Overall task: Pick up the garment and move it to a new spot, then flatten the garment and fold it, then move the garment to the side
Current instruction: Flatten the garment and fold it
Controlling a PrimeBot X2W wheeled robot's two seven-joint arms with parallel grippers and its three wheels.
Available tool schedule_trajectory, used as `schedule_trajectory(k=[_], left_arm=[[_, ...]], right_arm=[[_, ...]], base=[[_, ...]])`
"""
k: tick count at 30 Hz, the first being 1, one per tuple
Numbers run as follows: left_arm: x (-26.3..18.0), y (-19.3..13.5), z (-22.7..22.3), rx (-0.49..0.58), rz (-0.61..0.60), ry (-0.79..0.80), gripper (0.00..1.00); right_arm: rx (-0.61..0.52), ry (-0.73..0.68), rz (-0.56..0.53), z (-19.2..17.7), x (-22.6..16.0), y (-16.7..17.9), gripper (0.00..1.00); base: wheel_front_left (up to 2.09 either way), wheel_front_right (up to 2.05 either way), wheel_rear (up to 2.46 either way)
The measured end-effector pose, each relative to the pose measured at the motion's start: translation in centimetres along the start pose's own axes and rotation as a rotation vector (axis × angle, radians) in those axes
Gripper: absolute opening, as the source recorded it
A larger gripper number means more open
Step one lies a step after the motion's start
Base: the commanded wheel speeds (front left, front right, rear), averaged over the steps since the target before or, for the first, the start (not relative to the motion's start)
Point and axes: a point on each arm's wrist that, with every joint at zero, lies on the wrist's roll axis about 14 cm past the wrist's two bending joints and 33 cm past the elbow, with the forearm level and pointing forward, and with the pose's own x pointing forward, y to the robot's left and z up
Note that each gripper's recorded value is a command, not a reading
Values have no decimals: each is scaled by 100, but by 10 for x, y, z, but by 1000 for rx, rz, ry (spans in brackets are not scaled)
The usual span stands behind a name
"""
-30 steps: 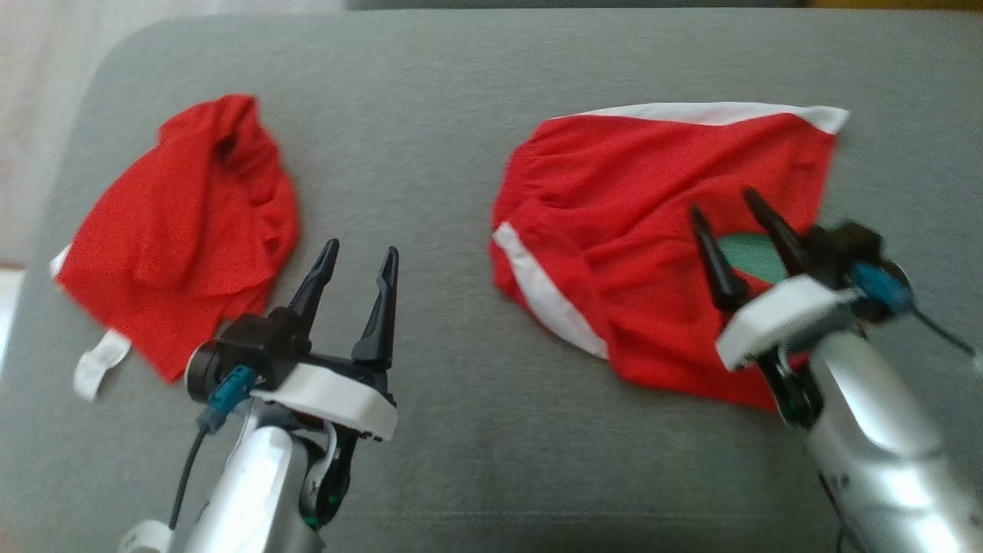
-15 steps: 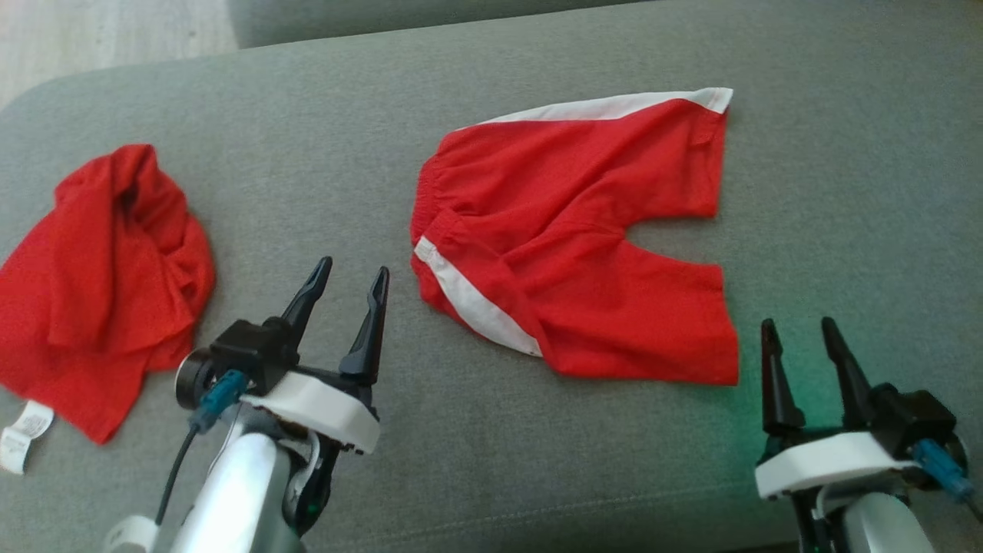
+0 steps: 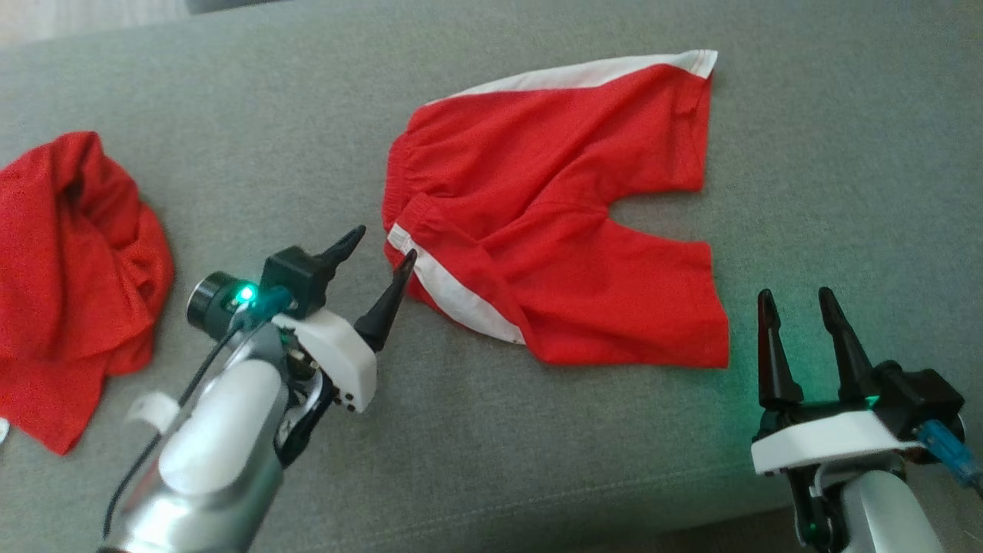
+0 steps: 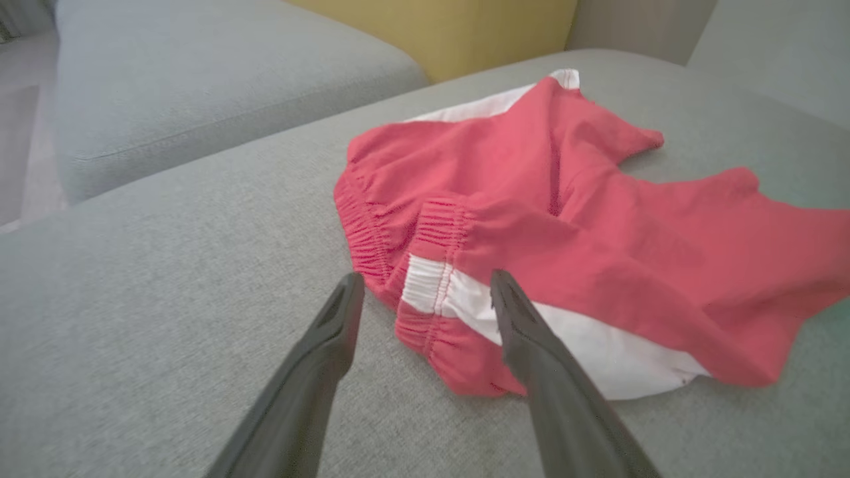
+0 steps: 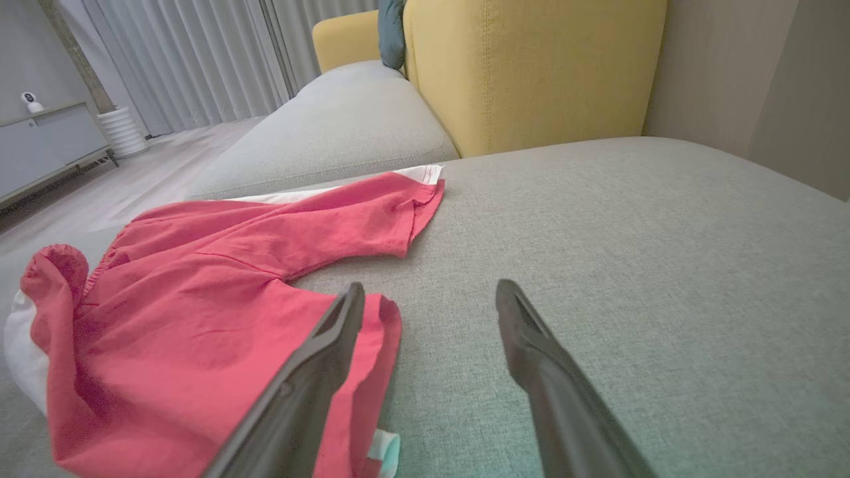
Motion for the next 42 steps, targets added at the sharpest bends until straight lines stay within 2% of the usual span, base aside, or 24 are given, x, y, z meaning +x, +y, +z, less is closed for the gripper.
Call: schedule_trajectory(k=[7,11,20,21,22,23,30,35,42], left_arm=[[15,1,-24,12,-77,101,100],[22,5,-24,19,-93,108,100],[25,-8,-31,10,-151,120,100],[25,-8,-31,12,-155,122,67],[26,-8,-30,10,-155,117,24],[26,-7,-29,10,-152,112,0],[24,0,-16,12,-132,65,0],[20,6,-6,19,-108,33,0],[15,13,3,29,-67,6,0]], right_arm=[[1,21,-28,-6,2,-9,100],[0,34,-40,-10,1,-13,100],[0,47,-49,-14,0,-15,100],[0,48,-48,-15,0,-15,100],[1,50,-48,-15,0,-15,100],[1,52,-47,-16,0,-15,100],[-11,65,-14,-20,0,-5,100],[-102,85,48,-24,2,10,100],[-271,168,194,-44,-9,40,100]], base=[[0,0,0],[0,0,0],[0,0,0],[0,0,0],[0,0,0],[0,0,0],[0,0,0],[0,0,0],[0,0,0]])
